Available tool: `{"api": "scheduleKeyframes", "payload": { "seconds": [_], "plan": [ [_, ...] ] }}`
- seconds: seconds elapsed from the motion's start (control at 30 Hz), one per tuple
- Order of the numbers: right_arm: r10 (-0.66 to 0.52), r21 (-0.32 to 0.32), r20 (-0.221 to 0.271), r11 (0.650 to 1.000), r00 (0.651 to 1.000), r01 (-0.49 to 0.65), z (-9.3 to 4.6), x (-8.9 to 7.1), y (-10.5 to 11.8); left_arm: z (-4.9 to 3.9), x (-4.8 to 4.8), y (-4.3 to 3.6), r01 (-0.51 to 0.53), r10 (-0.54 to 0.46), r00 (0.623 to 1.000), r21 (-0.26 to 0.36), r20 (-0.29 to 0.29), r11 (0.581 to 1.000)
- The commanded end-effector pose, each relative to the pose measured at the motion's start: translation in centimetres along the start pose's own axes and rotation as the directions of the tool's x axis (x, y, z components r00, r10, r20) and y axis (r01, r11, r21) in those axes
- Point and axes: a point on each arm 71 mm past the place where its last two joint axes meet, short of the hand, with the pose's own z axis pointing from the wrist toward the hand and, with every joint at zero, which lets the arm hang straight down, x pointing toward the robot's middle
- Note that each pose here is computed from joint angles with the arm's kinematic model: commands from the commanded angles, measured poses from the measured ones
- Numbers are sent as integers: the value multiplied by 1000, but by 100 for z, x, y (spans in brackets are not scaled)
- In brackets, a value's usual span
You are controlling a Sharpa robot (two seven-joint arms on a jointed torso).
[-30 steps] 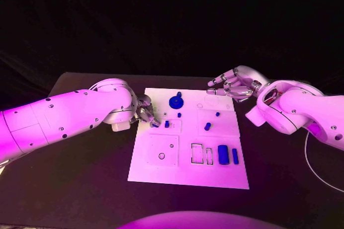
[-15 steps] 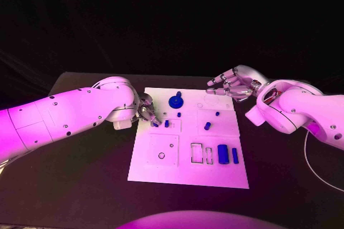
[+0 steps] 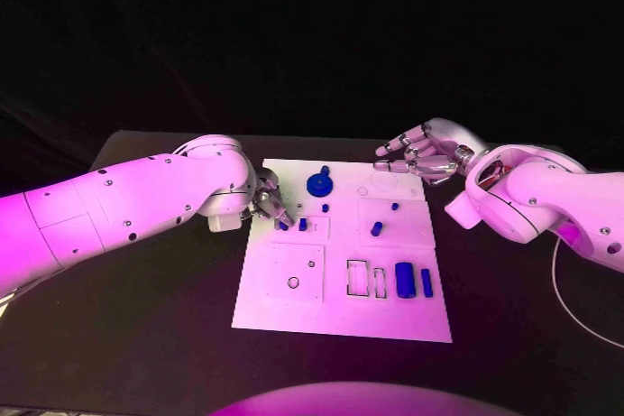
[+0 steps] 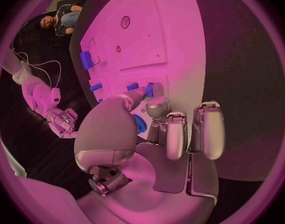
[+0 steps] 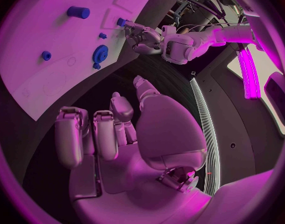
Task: Assemble the parts on the task board
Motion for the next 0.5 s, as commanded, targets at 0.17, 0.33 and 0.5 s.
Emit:
{"api": "scheduleKeyframes", "payload": {
  "seconds": [0.17, 0.33, 0.5],
  "plan": [
    [-3, -3, -18, 1000, 1000, 3, -3, 19, 7, 49, 170, 21, -46, 40, 995, -66, -94, 997],
    [-3, -4, -18, 1000, 1000, 3, -4, 20, 8, 50, 166, 21, -53, 47, 995, -71, -88, 996],
    [-3, -4, -19, 1000, 1000, 3, -6, 20, 8, 50, 158, 28, -55, 49, 996, -78, -77, 995]
  ]
}}
